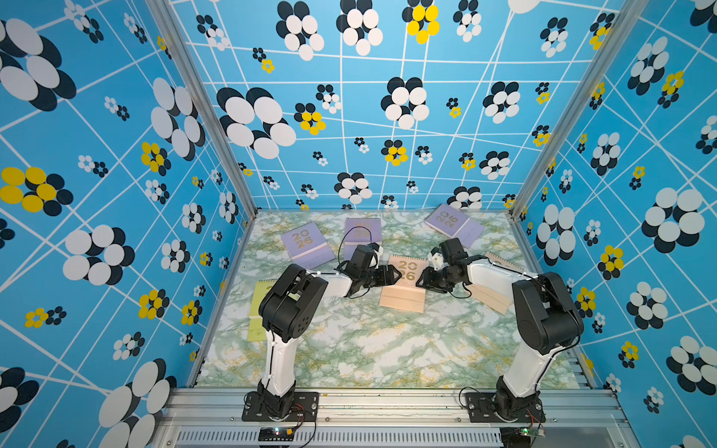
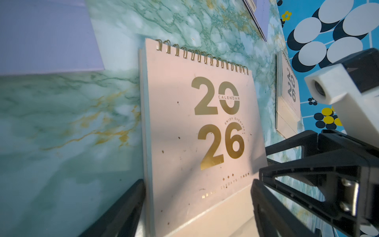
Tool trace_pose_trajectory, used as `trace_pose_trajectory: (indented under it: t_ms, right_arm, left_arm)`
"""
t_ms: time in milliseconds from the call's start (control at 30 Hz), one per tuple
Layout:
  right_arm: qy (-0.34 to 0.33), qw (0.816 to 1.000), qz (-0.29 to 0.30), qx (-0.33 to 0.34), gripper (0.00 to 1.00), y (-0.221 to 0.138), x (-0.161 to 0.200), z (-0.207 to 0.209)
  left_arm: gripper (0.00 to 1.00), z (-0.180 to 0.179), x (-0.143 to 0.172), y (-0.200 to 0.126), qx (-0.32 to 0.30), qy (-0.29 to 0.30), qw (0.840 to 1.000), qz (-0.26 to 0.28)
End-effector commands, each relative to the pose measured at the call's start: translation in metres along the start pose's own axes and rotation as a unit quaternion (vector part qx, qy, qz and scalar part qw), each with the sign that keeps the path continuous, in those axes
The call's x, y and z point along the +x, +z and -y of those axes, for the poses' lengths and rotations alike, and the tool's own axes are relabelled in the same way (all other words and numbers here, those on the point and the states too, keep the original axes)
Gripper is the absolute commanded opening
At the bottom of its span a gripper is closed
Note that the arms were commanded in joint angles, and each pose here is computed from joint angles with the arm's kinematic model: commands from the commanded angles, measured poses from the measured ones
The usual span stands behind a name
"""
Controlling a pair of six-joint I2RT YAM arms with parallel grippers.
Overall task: Stack the calendars
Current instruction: Pick up the calendar at the center of the board.
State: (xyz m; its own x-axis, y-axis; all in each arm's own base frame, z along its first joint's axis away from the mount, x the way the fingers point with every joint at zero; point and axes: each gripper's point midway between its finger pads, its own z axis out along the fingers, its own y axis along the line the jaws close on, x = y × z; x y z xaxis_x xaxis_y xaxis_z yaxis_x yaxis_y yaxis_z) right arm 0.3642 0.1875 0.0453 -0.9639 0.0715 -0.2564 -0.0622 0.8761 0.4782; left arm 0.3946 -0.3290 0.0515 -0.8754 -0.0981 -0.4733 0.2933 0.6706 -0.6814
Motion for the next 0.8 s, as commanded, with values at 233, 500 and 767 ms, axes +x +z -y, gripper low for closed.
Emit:
trace_pose_trajectory:
  t_ms: [233,500,767]
  right_arm:
    - [-0.041,0.995,0.022,-0.09,0.42,-0.01,-0.005,-0.058]
    - [-0.026,0.995,0.039,-0.085,0.38,-0.011,-0.008,-0.057]
    - [-0.015,0.996,0.048,-0.074,0.33,-0.007,-0.011,-0.052]
  left_arm:
    - [0.81,0.052,0.005,-0.012,0.102,0.024,0.994,-0.016]
    - [0.77,0.053,0.001,-0.016,0.133,0.009,0.991,-0.005]
    - [0.76,0.055,0.001,-0.019,0.129,0.019,0.991,-0.007]
